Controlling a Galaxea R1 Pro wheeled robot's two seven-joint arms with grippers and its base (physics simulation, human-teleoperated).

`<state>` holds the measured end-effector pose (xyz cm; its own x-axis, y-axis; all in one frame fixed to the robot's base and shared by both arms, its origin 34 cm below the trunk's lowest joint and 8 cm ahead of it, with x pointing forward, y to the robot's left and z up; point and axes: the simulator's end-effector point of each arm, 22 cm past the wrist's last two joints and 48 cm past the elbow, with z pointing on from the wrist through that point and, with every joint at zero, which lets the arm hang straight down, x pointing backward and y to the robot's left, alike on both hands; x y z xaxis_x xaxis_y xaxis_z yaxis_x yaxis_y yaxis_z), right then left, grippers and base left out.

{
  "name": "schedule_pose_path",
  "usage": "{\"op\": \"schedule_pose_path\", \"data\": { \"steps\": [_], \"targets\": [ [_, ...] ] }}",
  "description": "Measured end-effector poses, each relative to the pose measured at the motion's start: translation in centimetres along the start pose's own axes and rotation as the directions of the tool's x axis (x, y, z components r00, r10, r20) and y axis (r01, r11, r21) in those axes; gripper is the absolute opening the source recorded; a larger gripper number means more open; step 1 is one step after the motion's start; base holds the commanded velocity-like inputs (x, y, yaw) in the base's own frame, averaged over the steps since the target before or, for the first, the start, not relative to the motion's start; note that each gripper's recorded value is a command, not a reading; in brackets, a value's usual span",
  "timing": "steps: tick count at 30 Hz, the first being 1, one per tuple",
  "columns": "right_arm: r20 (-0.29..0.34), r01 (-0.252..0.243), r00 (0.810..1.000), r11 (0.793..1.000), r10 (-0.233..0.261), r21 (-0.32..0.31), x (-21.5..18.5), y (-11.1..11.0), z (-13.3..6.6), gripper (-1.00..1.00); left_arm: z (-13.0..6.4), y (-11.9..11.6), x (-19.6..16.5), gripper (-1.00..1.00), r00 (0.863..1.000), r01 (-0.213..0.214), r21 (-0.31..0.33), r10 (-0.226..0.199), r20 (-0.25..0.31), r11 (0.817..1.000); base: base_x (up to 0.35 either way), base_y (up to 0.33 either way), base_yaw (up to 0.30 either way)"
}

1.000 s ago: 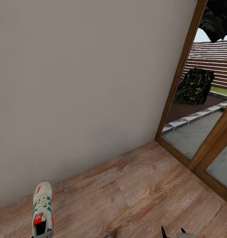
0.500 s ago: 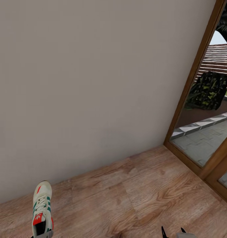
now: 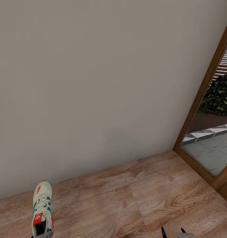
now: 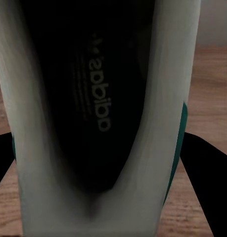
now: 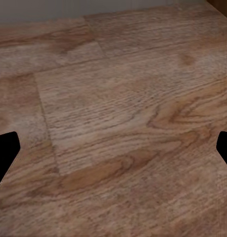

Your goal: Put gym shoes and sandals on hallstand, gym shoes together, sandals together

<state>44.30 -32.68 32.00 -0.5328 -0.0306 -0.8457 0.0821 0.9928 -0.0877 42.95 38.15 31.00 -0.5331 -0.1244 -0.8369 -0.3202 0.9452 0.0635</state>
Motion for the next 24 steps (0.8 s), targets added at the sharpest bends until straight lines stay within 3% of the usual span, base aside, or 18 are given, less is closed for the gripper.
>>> {"op": "schedule_pose_path", "data": {
  "steps": [12,24],
  "targets": [
    [0.014,-0.001,1.0,1.0,0.001,0.0,-0.6,0.0,0.1,1.0,0.0,-0.2,-0.6,-1.0,1.0,0.003,0.003,-0.003,0.013,1.0,-0.111,-0.153,0.201],
    [0.028,-0.003,1.0,1.0,0.003,0.0,-1.2,0.0,0.1,1.0,0.1,-0.2,-1.2,-1.0,1.0,0.008,0.004,-0.008,0.027,1.0,-0.018,-0.018,0.205]
  ]
}}
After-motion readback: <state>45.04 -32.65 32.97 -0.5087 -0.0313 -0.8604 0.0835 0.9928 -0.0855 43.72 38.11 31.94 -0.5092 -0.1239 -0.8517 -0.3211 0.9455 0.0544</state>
